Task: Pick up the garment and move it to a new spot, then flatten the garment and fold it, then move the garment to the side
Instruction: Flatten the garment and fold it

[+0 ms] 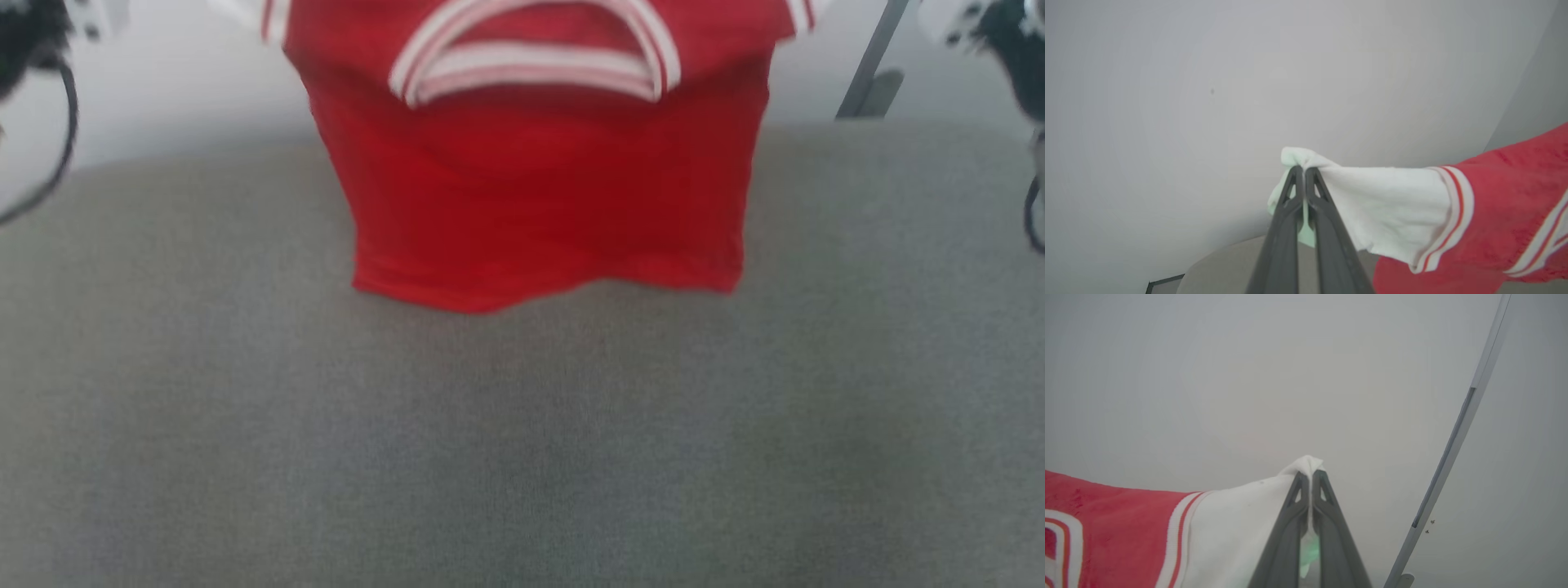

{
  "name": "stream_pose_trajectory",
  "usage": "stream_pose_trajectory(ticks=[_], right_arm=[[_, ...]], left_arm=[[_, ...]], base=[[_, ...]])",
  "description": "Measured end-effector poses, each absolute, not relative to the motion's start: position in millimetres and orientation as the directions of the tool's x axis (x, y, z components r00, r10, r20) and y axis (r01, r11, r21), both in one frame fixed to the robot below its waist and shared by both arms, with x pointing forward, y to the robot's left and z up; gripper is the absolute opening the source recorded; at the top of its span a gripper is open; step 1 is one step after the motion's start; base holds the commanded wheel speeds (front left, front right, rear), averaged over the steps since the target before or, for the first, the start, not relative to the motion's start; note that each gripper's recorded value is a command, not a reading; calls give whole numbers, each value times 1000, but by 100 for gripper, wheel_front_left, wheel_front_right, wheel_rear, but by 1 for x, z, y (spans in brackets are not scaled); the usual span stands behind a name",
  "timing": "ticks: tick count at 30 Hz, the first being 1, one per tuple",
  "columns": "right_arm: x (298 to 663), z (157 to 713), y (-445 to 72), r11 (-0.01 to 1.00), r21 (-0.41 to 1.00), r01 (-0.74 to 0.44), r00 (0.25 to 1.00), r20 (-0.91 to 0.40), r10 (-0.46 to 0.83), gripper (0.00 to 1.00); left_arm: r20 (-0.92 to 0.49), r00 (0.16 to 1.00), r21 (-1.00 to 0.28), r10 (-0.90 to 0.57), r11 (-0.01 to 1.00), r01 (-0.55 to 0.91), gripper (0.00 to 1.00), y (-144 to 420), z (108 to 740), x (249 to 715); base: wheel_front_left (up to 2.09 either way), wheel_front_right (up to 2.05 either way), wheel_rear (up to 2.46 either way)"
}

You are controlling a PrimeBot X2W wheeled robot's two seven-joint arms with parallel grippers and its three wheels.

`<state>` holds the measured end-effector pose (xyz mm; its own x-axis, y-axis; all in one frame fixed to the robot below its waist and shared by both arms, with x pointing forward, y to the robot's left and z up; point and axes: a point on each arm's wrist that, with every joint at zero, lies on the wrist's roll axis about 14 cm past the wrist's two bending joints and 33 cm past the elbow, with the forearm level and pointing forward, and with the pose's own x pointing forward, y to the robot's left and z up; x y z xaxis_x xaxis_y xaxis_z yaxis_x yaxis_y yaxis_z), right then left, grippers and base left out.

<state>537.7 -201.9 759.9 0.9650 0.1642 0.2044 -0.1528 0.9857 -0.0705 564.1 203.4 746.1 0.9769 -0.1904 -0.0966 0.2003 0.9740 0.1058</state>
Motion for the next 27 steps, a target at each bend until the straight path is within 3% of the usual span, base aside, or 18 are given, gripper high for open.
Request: stream_pose_trajectory(ticks=[12, 17, 21, 27], right_arm=[[619, 770, -210, 977, -207, -49, 894, 428, 135, 0], [650, 742, -207, 961, -275, -29, 905, 401, 142, 0], [664, 709, -192, 953, -295, -63, 926, 339, 167, 0], [663, 627, -168, 950, -268, -159, 967, 154, 205, 0]], left_arm=[[228, 960, 143, -164, 981, 134, 0, 197, 787, 644], [318, 935, 147, -160, 982, 118, 0, 197, 771, 667], [258, 953, 148, -161, 981, 125, 0, 199, 735, 676], [28, 991, 99, -129, 987, 126, 0, 210, 645, 666]], base=[[0, 0, 0], [0, 0, 0], [0, 0, 0], [0, 0, 0]])
